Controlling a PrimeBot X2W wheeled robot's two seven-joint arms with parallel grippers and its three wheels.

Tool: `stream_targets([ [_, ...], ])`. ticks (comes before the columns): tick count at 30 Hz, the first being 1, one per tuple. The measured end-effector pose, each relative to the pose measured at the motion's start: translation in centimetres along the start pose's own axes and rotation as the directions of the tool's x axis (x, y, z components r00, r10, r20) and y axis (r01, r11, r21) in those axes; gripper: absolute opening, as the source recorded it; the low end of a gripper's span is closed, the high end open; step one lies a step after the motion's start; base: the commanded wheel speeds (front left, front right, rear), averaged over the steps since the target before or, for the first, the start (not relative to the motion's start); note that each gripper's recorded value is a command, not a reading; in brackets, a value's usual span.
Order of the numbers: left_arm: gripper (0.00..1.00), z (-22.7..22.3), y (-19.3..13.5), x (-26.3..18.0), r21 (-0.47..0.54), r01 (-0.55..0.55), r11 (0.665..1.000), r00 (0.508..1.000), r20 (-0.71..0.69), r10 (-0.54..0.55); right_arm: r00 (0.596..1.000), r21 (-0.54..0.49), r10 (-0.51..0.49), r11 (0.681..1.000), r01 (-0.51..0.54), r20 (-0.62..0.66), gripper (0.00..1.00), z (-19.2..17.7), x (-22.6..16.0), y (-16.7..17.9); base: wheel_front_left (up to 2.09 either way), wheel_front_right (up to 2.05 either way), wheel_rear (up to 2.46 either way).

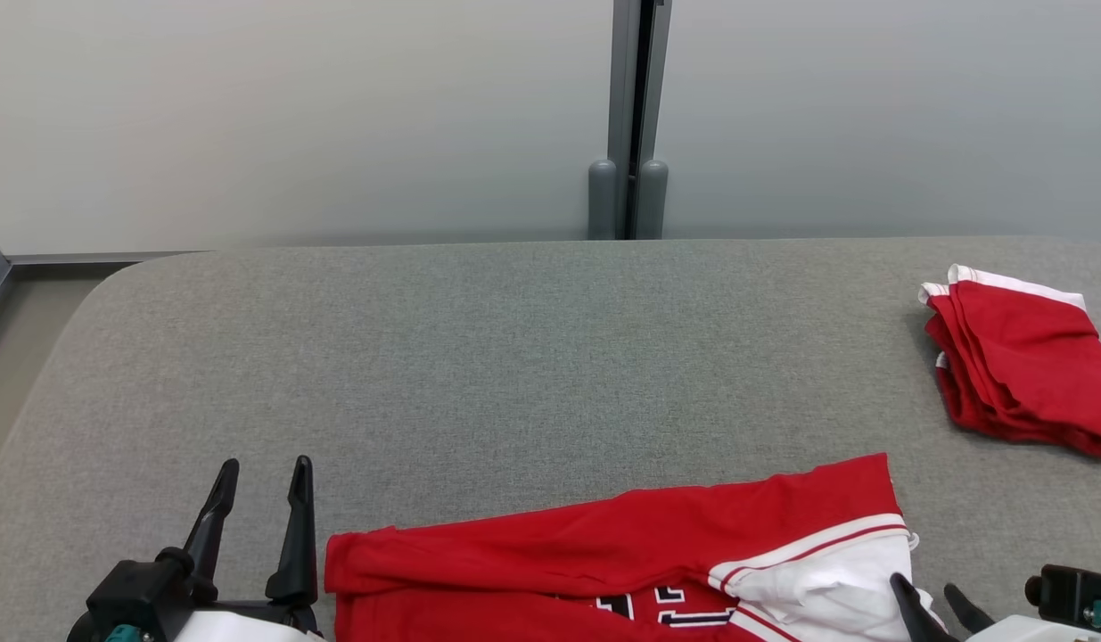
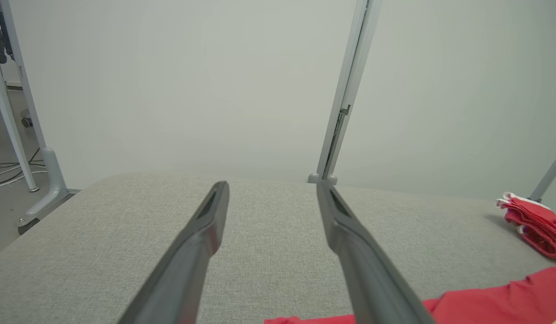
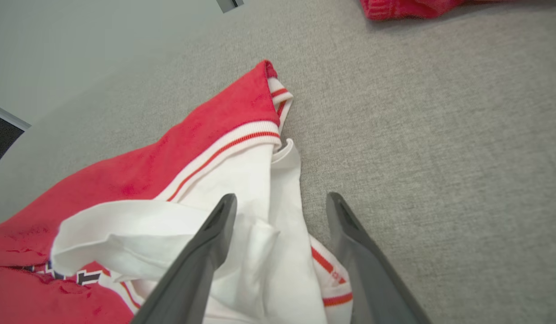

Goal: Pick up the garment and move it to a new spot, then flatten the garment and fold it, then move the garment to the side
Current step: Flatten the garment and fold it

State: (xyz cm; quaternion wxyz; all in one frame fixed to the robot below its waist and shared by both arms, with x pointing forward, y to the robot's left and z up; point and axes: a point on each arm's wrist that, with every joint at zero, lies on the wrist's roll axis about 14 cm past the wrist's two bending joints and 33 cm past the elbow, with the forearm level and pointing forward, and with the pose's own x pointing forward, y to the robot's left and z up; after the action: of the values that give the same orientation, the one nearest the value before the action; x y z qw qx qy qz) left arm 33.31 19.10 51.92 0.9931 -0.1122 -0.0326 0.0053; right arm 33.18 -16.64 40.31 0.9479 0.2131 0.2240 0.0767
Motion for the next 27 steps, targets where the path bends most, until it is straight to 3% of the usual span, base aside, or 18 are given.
stream_targets([
  [5, 1.00, -0.2, -0.1, 0.0, 0.003, 0.009, 1.000, 1.000, -0.001, -0.009, 0.990, 0.059, -0.013, 0.998, 0.021, -0.143, 1.00, -2.9, 0.8, 0.0, 0.00, 0.00, 0.00],
  [18, 1.00, -0.7, 0.6, -0.8, 0.003, -0.015, 1.000, 1.000, -0.012, 0.015, 0.964, 0.086, 0.066, 0.995, -0.045, -0.257, 1.00, -3.9, 3.2, 3.1, 0.00, 0.00, 0.00],
  [19, 1.00, -0.7, 0.7, -0.9, 0.003, -0.017, 1.000, 1.000, -0.013, 0.017, 0.961, 0.089, 0.075, 0.995, -0.053, -0.266, 0.95, -4.0, 3.3, 3.4, 0.00, 0.00, 0.00],
  [21, 1.00, -0.7, 0.9, -1.0, 0.003, -0.023, 1.000, 1.000, -0.013, 0.023, 0.958, 0.087, 0.085, 0.994, -0.064, -0.273, 0.36, -4.1, 3.5, 3.9, 0.00, 0.00, 0.00],
  [22, 1.00, -0.7, 1.0, -1.1, 0.003, -0.026, 1.000, 1.000, -0.014, 0.026, 0.958, 0.086, 0.090, 0.994, -0.069, -0.271, 0.21, -4.0, 3.6, 4.0, 0.00, 0.00, 0.00],
  [23, 1.00, -0.7, 1.0, -1.1, 0.003, -0.029, 1.000, 0.999, -0.014, 0.029, 0.960, 0.084, 0.094, 0.994, -0.074, -0.265, 0.00, -3.9, 3.7, 4.2, 0.00, 0.00, 0.00],
  [27, 1.00, -0.9, 0.9, -1.0, -0.001, -0.029, 1.000, 0.999, -0.018, 0.029, 0.973, 0.071, 0.096, 0.994, -0.083, -0.208, 0.00, -2.8, 3.9, 4.1, 0.00, 0.00, 0.00],
])
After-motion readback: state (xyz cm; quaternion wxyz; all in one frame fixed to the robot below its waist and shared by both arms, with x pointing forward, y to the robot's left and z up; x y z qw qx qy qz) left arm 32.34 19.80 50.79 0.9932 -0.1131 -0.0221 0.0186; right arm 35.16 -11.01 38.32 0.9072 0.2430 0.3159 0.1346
